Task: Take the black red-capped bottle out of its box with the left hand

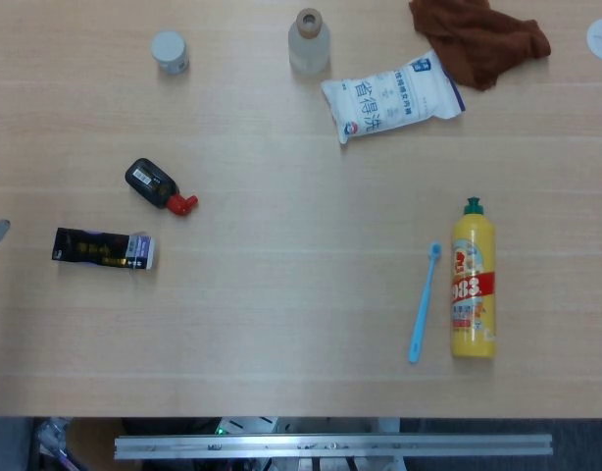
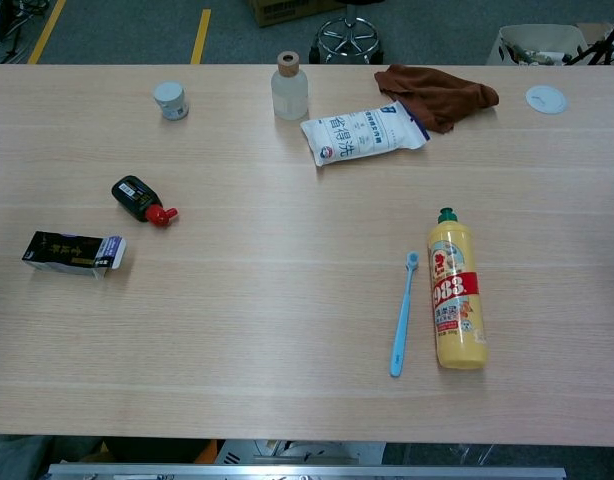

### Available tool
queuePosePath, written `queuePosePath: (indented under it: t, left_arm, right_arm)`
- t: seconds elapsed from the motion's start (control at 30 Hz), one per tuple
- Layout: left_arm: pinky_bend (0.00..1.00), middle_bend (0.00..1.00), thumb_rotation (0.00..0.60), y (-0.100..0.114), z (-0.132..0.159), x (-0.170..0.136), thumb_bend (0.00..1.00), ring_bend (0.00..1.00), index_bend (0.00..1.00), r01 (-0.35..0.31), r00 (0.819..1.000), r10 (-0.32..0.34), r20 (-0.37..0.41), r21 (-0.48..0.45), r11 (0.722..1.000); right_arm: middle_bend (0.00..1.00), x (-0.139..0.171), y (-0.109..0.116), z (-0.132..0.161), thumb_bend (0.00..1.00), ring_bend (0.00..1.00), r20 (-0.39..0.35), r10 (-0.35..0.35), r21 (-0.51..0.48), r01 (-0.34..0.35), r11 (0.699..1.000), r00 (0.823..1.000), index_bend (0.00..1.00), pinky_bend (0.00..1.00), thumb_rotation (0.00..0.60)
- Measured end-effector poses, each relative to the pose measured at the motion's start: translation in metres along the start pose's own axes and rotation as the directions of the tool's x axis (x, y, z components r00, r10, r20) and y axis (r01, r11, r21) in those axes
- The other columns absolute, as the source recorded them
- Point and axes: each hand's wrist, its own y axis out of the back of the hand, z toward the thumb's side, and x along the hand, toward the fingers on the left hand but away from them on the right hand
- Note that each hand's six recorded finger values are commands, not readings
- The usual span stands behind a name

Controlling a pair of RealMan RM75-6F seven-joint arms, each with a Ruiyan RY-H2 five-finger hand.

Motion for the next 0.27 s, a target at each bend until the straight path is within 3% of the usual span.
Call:
queuePosePath:
  t: [0.27]
  left_arm:
    - [0.42, 0.2, 0.6, -0.0081, -0.0071, -0.0035, 0.08, 0.24, 0.42, 0.022, 1.0, -0.022, -0.017, -0.01, 1.0]
  right_arm:
    - [0.44, -0.0065, -0.0008, 0.0098, 0.46, 0.33, -0.011, -0.008, -0.033, 0.008, 0.999, 1.0, 0.55, 0.32, 0.6]
